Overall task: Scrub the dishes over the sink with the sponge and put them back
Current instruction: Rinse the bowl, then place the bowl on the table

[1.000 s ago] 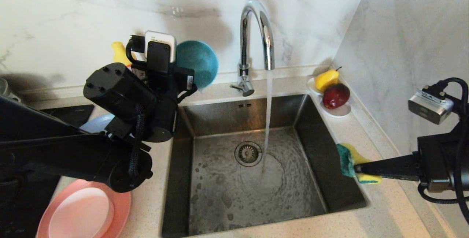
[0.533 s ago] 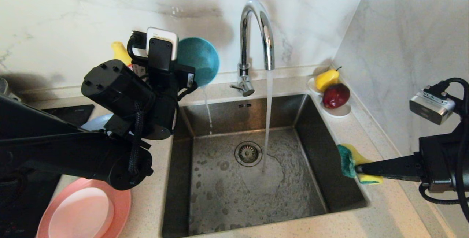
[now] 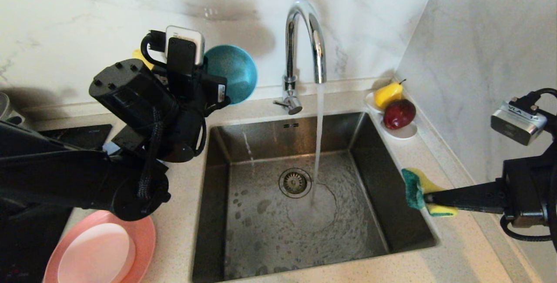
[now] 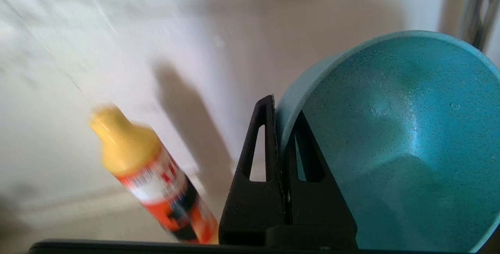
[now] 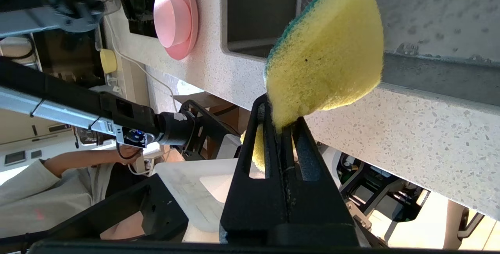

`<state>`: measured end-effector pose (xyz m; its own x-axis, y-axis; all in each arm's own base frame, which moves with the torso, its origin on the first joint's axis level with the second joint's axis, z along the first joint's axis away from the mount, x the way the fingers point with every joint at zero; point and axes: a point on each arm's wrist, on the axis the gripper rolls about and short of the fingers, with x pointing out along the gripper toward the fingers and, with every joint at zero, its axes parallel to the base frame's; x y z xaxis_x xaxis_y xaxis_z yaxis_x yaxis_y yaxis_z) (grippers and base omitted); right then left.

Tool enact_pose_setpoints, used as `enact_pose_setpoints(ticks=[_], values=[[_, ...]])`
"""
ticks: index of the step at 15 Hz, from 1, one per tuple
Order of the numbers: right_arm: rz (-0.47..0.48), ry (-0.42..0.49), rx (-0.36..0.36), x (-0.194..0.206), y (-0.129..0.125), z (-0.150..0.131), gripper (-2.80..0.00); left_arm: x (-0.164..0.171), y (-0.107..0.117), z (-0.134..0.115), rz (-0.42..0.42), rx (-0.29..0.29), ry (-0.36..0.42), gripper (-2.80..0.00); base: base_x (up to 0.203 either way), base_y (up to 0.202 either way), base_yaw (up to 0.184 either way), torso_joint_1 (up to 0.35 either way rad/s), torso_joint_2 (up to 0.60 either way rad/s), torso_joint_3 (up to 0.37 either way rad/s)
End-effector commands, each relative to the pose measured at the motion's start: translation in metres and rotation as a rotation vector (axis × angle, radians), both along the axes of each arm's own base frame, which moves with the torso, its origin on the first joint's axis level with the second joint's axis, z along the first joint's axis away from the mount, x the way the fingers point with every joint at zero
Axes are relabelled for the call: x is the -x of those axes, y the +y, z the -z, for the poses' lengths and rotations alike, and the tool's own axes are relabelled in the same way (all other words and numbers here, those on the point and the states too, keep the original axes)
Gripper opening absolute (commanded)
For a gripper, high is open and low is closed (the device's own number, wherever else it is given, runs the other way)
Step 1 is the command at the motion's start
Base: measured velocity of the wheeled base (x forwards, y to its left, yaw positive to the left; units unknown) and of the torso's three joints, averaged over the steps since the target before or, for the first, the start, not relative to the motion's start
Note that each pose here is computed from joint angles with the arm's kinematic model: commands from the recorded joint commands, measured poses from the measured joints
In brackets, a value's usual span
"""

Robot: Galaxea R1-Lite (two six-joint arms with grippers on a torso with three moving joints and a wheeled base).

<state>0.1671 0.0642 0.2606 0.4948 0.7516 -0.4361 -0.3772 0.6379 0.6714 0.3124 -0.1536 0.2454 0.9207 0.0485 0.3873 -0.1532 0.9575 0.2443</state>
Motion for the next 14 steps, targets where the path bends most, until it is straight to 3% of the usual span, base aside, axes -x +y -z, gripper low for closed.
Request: enact_pose_setpoints(ticks=[1, 7, 10, 12, 14], values=[[0.005, -0.002, -0.005, 0.004, -0.002, -0.001, -2.80, 0.009, 0.007, -0.008, 0.017, 0.015, 0.110, -2.80, 0.000, 0.000, 0.000, 0.000, 0.00, 0.000], [0.011, -0.004, -0.007, 0.013, -0.006, -0.002, -2.80, 0.042, 0.034, -0.007, 0.117, 0.249, 0.632, -2.80, 0.000, 0.000, 0.000, 0.000, 0.00, 0.000], [0.013, 0.015, -0.001, 0.017, -0.007, -0.001, -2.80, 0.062, 0.066, -0.022, 0.131, 0.429, 0.877, -2.80, 0.000, 0.000, 0.000, 0.000, 0.00, 0.000], [0.014, 0.023, 0.002, 0.018, -0.008, 0.001, -2.80, 0.070, 0.091, -0.046, 0.075, 0.554, 0.942, -2.80, 0.000, 0.000, 0.000, 0.000, 0.00, 0.000], [0.014, 0.033, 0.006, 0.018, -0.008, 0.004, -2.80, 0.075, 0.123, -0.062, -0.040, 0.695, 0.934, -2.80, 0.000, 0.000, 0.000, 0.000, 0.00, 0.000]])
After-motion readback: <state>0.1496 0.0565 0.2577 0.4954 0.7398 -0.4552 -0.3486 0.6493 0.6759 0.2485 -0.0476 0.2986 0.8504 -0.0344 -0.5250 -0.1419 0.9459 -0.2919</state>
